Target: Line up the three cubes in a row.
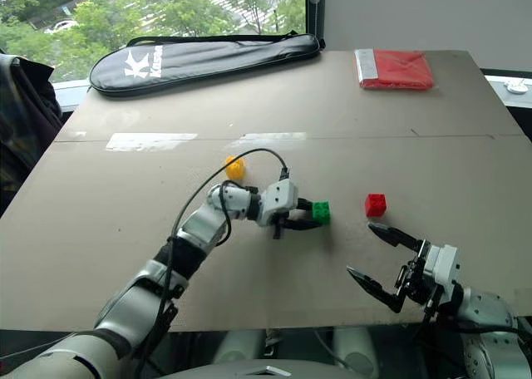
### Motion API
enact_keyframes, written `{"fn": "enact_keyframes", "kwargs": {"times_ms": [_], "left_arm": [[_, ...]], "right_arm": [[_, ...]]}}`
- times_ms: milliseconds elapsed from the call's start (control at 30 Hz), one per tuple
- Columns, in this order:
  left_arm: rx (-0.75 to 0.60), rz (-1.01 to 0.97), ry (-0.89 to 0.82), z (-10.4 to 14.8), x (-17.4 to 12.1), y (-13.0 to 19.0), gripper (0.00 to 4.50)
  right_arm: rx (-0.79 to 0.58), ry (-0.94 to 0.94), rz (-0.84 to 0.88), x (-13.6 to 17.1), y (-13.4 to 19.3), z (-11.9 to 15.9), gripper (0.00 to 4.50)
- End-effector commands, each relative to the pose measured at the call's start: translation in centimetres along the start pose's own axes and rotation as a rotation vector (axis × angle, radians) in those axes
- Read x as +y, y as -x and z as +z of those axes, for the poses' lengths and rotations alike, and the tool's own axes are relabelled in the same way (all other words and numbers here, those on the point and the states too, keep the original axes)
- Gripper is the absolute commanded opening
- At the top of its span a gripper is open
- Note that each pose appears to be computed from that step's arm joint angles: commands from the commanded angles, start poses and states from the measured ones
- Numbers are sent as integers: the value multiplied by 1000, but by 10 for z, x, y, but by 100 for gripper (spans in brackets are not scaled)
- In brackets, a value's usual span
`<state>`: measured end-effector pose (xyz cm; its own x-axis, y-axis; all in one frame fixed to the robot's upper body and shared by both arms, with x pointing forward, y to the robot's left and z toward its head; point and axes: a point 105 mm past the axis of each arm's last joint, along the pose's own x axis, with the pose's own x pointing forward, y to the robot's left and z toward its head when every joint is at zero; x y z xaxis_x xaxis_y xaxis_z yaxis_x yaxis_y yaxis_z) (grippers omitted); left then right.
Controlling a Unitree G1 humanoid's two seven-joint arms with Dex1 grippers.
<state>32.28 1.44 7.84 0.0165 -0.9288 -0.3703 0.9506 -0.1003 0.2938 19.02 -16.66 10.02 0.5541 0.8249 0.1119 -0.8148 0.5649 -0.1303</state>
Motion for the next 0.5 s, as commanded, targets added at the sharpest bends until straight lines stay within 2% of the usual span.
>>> {"fn": "enact_keyframes", "kwargs": {"times_ms": [33, 500], "left_arm": [[17, -9, -19, -4, 9, -5, 124], [36, 31, -7, -5, 23, -26, 124]], "right_arm": [[-25, 61, -45, -1, 5, 12, 450], [-34, 67, -104, -2, 8, 14, 450]]}}
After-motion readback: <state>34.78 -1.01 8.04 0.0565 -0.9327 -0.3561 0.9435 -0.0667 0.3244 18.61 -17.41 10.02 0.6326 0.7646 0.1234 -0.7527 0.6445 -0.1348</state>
